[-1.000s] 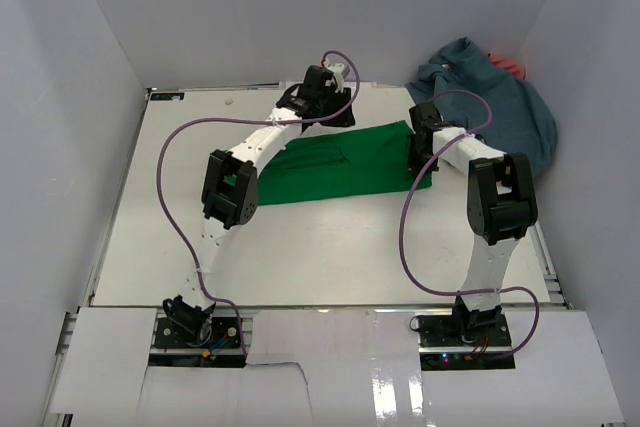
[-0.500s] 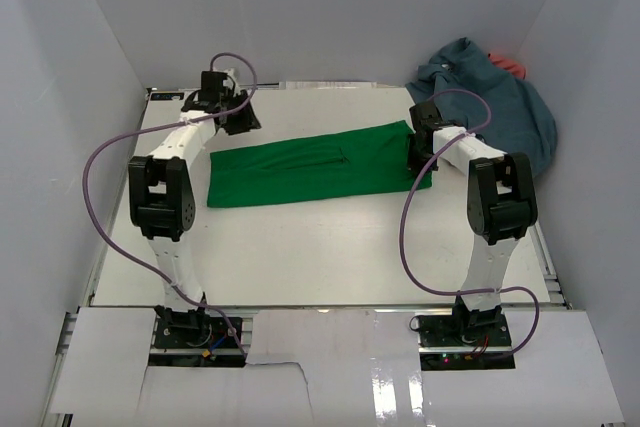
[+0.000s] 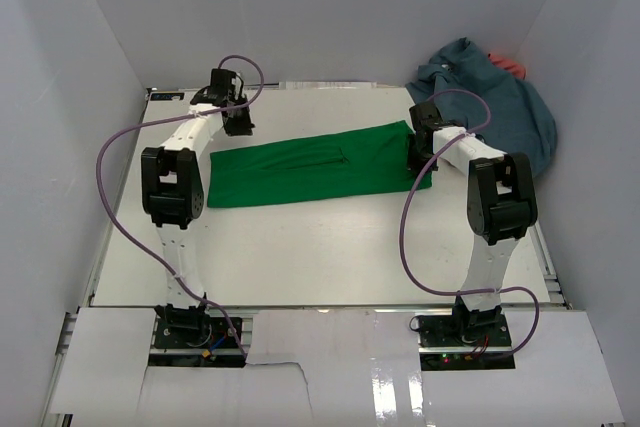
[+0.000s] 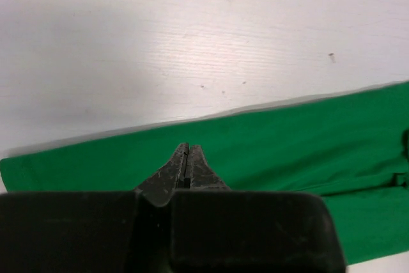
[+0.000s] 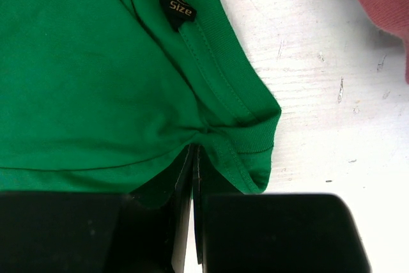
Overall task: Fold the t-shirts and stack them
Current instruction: Rotate the tshirt 90 degrees
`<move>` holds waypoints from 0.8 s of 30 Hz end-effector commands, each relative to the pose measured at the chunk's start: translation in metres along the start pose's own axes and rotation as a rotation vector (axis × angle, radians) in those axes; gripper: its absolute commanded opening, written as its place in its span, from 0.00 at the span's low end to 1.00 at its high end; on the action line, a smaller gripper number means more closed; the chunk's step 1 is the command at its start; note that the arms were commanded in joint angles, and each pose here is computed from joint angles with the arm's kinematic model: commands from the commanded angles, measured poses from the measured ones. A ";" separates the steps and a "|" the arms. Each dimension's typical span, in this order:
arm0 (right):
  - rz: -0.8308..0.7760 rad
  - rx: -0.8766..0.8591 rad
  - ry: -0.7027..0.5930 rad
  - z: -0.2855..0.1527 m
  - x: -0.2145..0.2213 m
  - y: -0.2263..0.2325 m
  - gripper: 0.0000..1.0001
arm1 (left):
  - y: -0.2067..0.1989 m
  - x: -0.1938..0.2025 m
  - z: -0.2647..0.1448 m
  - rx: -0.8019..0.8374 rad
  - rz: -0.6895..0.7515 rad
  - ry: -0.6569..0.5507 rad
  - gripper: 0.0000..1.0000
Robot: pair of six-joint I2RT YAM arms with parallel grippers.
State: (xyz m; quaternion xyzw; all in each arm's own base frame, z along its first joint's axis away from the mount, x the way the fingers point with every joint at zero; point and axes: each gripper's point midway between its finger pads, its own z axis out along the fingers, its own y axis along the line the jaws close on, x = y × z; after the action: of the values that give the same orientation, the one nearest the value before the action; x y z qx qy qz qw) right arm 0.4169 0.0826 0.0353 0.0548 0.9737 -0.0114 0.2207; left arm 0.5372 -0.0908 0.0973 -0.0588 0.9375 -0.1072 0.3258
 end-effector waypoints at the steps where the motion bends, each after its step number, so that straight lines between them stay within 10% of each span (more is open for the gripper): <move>1: -0.004 -0.010 -0.022 -0.008 -0.008 0.001 0.08 | 0.017 0.005 -0.003 -0.079 -0.003 0.041 0.01; 24: -0.008 0.000 0.002 0.005 -0.011 0.006 0.08 | 0.058 0.071 0.012 -0.257 -0.042 0.190 0.00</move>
State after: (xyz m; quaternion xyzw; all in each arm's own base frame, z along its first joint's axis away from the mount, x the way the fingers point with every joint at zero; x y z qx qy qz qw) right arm 0.4206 0.0843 0.0289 0.0536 0.9755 -0.0118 0.2129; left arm 0.4882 -0.0591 0.0279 -0.0940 0.9711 -0.0215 0.2183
